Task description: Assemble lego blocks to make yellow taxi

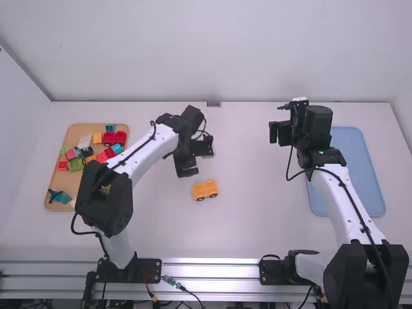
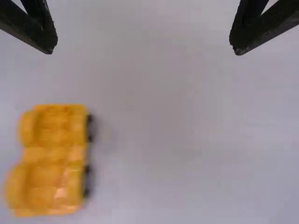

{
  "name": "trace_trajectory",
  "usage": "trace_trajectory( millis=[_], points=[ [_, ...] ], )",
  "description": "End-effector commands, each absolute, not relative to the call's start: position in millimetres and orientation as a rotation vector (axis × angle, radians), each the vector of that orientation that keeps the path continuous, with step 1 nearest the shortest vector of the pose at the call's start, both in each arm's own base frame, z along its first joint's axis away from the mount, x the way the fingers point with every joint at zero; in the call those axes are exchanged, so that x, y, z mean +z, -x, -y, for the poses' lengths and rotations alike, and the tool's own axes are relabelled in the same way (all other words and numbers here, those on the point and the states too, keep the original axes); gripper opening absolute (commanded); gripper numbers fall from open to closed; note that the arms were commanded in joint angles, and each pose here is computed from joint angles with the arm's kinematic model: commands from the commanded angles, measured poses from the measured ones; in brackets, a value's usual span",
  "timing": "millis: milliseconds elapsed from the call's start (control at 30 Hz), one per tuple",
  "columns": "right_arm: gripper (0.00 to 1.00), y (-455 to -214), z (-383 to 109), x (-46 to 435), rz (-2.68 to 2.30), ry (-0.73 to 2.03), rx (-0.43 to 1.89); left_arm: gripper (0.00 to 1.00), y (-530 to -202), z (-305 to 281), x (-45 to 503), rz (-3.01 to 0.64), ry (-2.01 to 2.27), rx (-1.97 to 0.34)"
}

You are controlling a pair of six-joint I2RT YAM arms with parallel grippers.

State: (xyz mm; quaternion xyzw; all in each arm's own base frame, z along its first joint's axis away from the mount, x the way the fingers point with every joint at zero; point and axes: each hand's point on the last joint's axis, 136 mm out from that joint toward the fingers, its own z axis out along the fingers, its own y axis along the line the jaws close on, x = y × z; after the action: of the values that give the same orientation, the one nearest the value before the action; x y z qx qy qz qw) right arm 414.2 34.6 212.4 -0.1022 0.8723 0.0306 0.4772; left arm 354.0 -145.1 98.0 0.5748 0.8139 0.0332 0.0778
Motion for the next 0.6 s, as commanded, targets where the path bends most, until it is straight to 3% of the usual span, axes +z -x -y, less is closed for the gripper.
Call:
trace_trajectory(
  millis=[0,333,567],
  points=[
    [0.99,-420,-35,225,-2.104,0.242,0.075,0.99,-374,104,118,-2.580,-1.399,0.193],
    [0.99,-420,-35,225,-2.106,0.242,0.076,0.99,-432,-58,149,-2.671,-0.337,0.269],
    [0.99,-420,-36,225,-2.102,0.245,0.079,0.99,-420,-183,149,-2.571,0.322,0.321]
  ],
)
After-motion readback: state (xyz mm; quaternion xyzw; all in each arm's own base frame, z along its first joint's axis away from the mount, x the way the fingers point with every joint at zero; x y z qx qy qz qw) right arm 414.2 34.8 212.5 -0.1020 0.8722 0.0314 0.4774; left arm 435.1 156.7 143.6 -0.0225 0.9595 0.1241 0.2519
